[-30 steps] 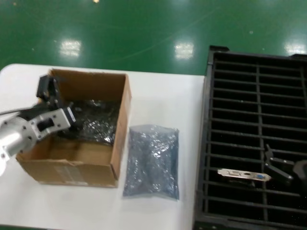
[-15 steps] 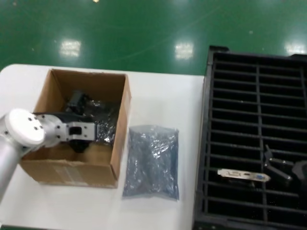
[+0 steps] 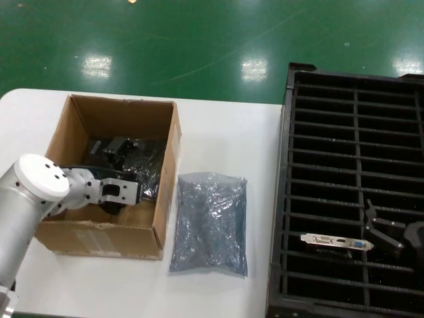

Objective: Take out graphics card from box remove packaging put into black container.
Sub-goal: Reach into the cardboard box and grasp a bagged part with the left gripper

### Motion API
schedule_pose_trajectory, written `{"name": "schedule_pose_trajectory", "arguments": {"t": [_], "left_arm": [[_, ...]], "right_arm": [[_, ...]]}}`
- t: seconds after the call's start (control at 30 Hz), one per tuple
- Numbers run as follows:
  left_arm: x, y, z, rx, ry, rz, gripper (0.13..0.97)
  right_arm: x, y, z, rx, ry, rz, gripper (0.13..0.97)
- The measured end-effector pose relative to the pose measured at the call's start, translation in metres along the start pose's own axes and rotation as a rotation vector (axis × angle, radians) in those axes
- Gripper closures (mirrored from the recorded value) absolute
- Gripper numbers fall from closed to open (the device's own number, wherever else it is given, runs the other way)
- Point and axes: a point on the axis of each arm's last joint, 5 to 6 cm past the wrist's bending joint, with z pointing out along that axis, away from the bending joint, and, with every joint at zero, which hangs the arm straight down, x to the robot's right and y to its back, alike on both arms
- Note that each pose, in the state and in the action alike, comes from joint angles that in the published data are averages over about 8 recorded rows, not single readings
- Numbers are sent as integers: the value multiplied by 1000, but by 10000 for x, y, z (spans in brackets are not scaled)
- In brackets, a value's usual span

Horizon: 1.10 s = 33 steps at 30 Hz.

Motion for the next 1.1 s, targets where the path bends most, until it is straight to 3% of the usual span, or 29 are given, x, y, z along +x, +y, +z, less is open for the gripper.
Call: {"name": "schedule_pose_trajectory", "arguments": {"t": [0.3, 0.57, 0.7, 0.97, 1.1], "left_arm": [[89, 34, 1, -18, -30, 15, 304], [160, 43, -3, -23, -40, 32, 488], [204, 47, -5, -22, -41, 35, 488], [274, 71, -31, -21, -43, 37, 702], [294, 84, -76, -24, -57, 42, 758]], "right_arm": [[0, 0, 0, 0, 0, 0, 130], [0, 0, 0, 0, 0, 0, 130], [0, 0, 0, 0, 0, 0, 130], [0, 0, 0, 0, 0, 0, 130], [0, 0, 0, 0, 0, 0, 130]]}}
